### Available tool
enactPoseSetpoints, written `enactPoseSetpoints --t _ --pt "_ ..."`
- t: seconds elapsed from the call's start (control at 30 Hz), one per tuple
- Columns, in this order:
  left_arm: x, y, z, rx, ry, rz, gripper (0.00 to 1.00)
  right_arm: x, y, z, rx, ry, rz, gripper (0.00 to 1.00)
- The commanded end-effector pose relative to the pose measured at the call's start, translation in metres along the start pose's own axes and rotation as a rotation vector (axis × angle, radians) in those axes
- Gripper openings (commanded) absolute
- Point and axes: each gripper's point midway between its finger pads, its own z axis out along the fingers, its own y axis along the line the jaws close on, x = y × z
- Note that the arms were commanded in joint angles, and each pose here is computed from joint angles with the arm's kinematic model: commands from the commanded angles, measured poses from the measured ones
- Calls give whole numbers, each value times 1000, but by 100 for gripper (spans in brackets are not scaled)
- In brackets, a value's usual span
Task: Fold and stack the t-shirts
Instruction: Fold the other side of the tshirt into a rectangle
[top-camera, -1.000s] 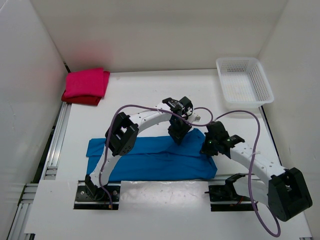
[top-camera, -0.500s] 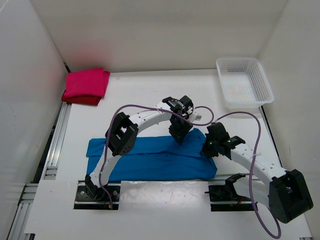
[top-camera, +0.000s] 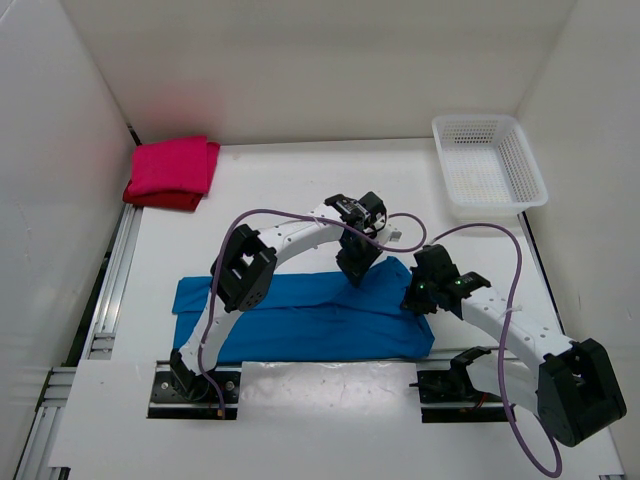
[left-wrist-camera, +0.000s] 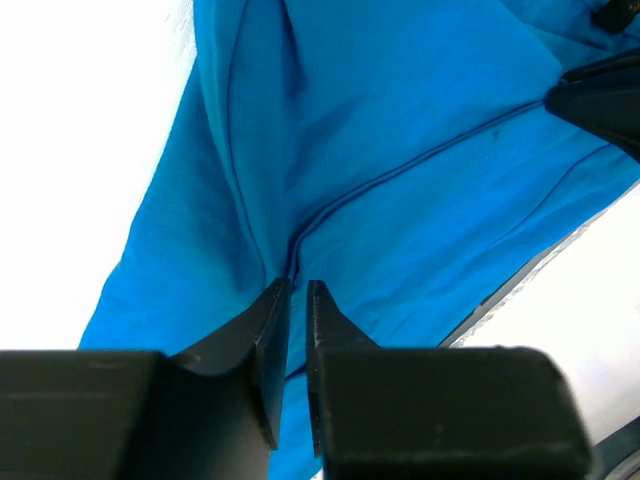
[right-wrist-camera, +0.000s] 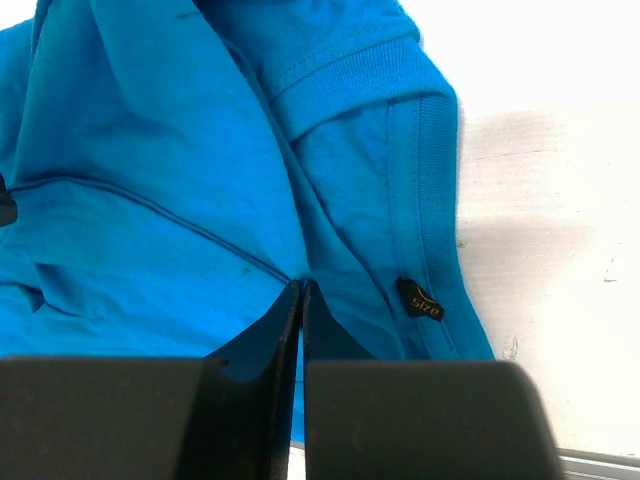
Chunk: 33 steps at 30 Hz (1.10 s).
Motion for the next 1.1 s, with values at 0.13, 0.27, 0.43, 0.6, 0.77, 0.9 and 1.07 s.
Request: enactPoseSetpoints --t 0.13,0.27,0.43,0.6,0.77,0.9,1.07 --pt "7 -11 -3 38 21 8 17 -1 0 -1 -3 -5 5 0" --pt "8 -5 -1 8 20 9 29 -1 0 -1 -3 -5 5 0" --pt "2 -7 -2 16 1 15 30 -1 0 -1 -3 -5 5 0" --pt "6 -14 7 50 24 16 29 -4 3 -3 -9 -12 4 0" --pt "5 -13 8 50 24 16 24 -2 1 -3 -3 -5 -5 0" --pt "0 -17 3 61 6 23 12 -2 1 -3 -3 -5 -5 0" --pt "-5 -18 -12 40 -35 37 10 -4 0 -4 4 -11 -14 0"
